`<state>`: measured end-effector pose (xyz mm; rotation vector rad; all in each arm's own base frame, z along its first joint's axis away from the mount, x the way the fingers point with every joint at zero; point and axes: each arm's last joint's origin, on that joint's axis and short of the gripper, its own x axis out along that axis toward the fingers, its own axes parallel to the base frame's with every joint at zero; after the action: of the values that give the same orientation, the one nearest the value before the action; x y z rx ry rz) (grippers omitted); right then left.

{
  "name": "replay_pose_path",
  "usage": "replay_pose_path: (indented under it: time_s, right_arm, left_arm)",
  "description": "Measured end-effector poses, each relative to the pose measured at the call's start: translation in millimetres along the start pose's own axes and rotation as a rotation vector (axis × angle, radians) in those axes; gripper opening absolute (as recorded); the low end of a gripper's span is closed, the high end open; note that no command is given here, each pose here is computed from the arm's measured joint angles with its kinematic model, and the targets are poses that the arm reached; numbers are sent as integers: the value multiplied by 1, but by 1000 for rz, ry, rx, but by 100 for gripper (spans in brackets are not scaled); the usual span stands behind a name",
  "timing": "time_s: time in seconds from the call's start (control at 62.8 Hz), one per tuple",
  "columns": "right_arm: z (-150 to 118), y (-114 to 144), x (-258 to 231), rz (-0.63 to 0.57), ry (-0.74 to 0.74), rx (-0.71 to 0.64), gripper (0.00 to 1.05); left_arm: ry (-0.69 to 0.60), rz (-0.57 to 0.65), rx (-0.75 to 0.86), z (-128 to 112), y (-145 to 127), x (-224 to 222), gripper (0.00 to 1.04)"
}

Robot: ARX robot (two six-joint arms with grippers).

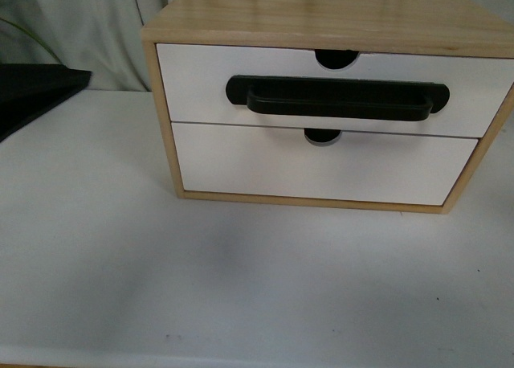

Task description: Pull drawer

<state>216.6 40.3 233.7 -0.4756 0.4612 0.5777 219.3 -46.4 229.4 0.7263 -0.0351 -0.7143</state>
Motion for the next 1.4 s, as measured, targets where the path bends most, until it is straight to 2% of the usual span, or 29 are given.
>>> replay_pose_path:
  time_s: [0.239,0.366,0.525,0.987,1.401]
  right_arm:
    - [31,-3,20,163,19,-197,96]
    - [40,-3,28,217,24,-269,96]
    - [43,-2,39,264,41,-327,96]
    - [39,-5,54,301,53,-356,96]
    - [32,-10,67,289,70,-343,96]
  left_arm:
    - [-16,-276,147,17,17,36,98]
    - [42,-407,189,21,24,52,98]
    - [135,-513,275,27,32,71,98]
    - [330,-619,503,49,32,120,98]
    - [364,-659,551,64,12,145,98]
